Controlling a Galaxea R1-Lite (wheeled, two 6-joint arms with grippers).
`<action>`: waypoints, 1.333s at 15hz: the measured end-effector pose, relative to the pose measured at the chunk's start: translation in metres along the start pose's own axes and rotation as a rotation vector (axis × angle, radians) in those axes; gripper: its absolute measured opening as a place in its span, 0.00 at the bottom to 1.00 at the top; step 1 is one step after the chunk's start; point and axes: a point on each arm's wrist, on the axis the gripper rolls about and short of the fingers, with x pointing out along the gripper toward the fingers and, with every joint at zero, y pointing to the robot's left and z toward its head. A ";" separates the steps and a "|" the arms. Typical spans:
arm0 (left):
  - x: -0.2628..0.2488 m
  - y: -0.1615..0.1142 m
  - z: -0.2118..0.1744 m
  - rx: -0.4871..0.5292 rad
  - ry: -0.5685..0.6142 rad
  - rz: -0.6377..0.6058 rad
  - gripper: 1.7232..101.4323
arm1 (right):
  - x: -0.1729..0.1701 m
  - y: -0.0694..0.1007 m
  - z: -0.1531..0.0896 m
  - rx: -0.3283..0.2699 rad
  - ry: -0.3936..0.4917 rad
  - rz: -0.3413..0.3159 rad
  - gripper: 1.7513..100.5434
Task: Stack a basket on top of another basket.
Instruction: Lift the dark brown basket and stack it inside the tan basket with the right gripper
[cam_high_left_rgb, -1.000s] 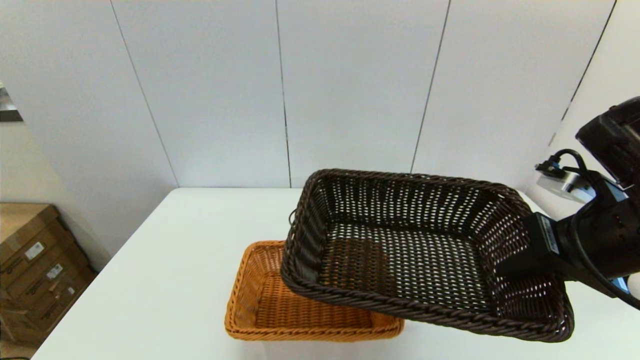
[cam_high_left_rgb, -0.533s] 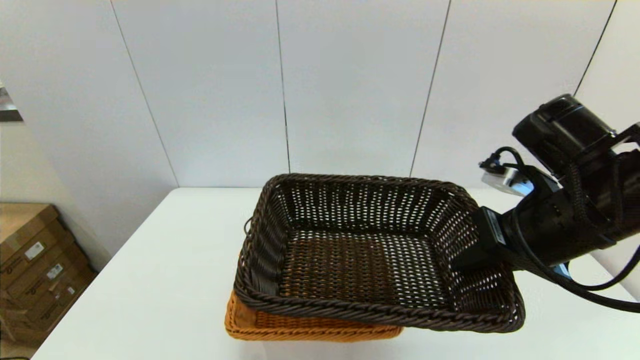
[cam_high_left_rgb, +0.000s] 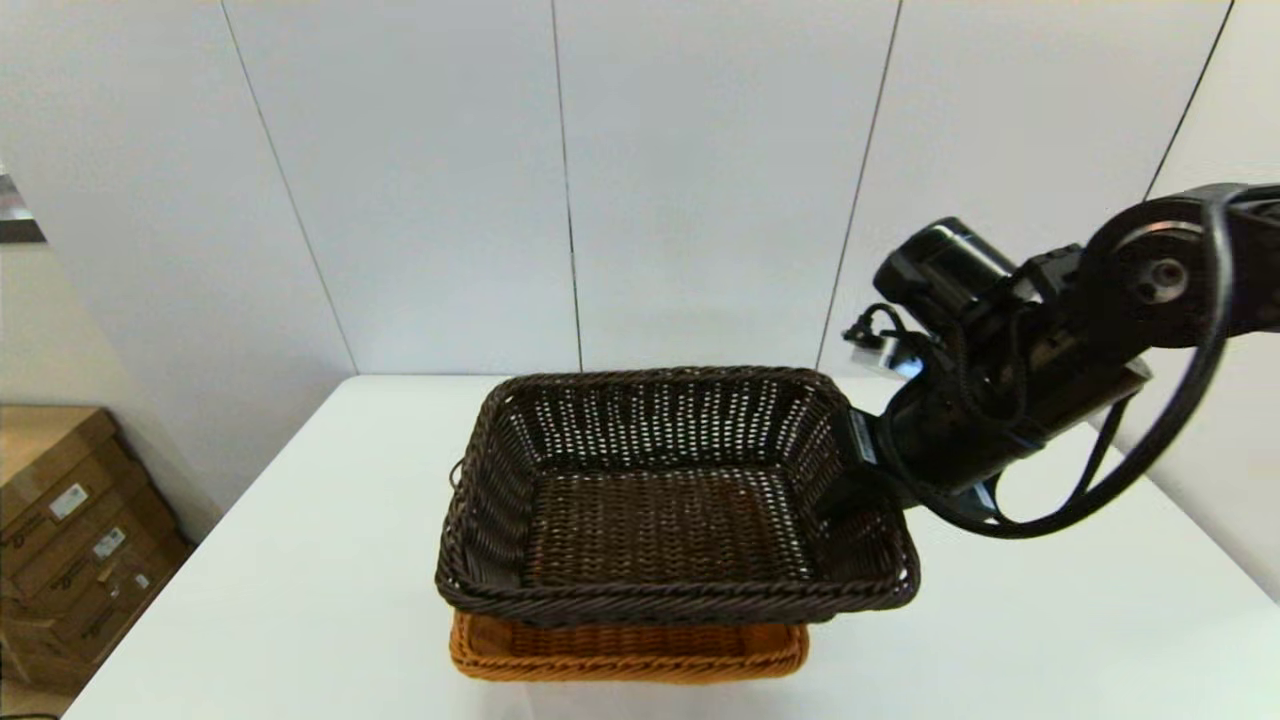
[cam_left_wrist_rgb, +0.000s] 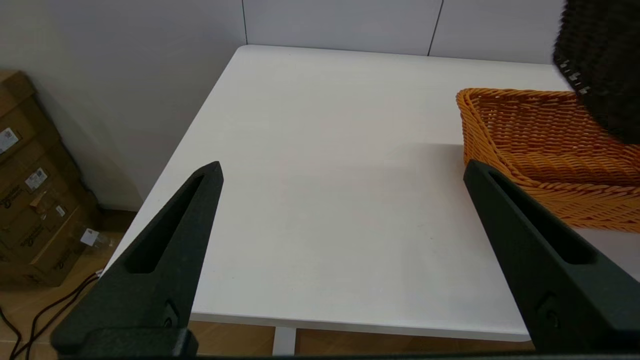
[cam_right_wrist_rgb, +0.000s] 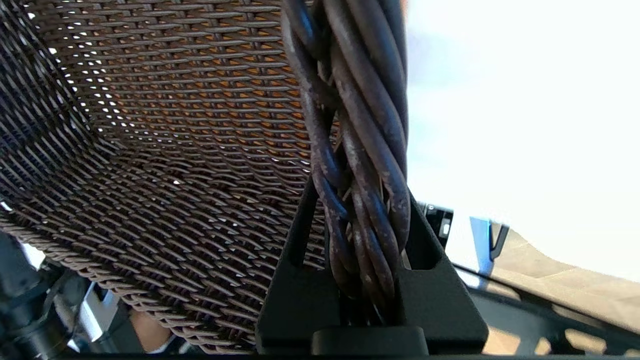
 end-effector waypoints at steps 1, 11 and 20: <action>0.000 0.000 0.000 0.000 0.000 0.000 0.96 | 0.009 0.005 0.005 -0.009 0.014 0.001 0.14; 0.000 0.000 0.000 0.000 0.000 0.000 0.96 | 0.071 0.027 0.021 -0.048 0.118 0.019 0.14; 0.000 0.000 0.000 0.000 0.000 0.000 0.96 | 0.079 0.017 0.044 0.001 0.096 0.023 0.14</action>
